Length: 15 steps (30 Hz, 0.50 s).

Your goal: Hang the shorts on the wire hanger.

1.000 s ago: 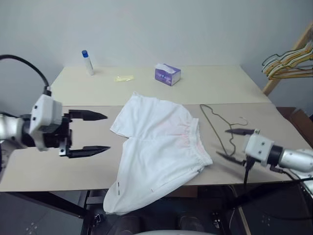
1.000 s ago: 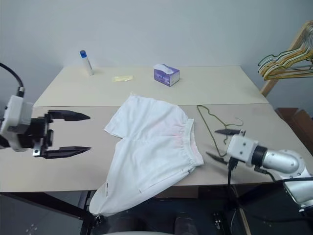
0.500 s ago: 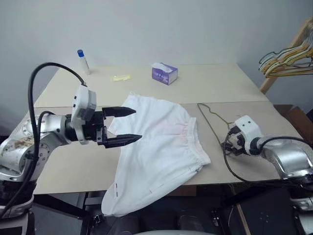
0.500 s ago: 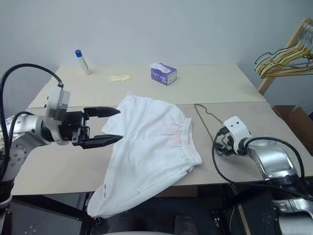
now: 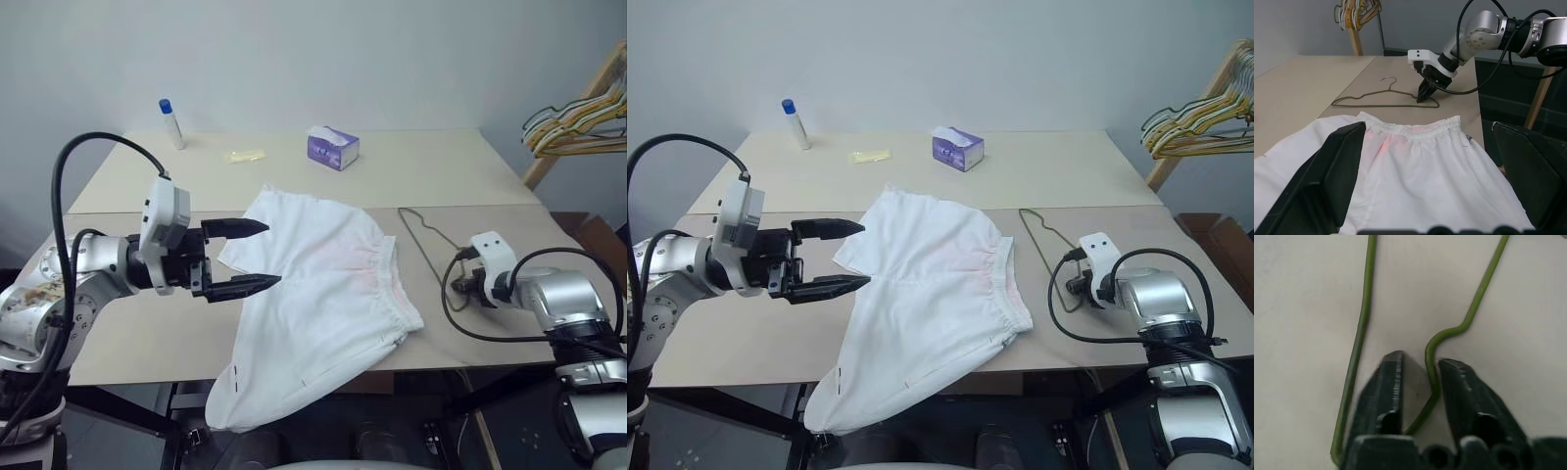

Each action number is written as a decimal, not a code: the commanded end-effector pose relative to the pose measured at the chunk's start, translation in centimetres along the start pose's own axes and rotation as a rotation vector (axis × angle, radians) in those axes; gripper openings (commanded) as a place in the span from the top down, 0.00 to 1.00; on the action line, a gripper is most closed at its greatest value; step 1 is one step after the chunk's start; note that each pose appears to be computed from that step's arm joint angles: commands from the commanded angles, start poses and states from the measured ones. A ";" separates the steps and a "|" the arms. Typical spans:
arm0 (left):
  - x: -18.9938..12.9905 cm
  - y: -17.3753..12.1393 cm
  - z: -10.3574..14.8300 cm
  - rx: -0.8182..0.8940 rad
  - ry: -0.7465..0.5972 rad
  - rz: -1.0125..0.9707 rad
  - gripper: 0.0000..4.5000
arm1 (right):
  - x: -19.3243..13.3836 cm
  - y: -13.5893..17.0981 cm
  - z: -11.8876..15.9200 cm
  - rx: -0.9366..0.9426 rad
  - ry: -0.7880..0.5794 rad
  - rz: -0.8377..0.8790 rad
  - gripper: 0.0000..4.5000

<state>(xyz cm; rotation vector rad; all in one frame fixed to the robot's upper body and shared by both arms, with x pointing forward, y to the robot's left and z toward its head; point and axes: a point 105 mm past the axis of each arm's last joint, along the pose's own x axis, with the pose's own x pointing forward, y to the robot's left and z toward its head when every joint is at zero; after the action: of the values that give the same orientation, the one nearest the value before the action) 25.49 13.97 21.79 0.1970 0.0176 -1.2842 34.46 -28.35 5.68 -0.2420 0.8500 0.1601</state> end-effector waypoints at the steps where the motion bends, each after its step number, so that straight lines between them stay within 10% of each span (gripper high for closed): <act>1: -0.2 0.0 0.8 0.046 -0.008 0.012 0.00 | -0.3 -0.9 -0.8 -0.044 0.005 -0.057 0.94; 8: 0.0 0.4 0.8 0.054 -0.013 0.028 0.00 | -1.8 -2.2 2.4 -0.328 -0.202 -0.264 0.99; 15: -0.1 3.6 1.5 0.099 -0.029 0.208 0.00 | -7.2 1.6 9.3 -1.014 -0.704 -0.433 0.99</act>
<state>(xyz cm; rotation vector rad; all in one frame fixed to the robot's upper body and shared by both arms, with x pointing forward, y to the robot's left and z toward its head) 27.74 14.24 22.69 0.2326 -0.0520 -1.1607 36.28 -27.55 13.65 -1.1081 0.1706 0.1746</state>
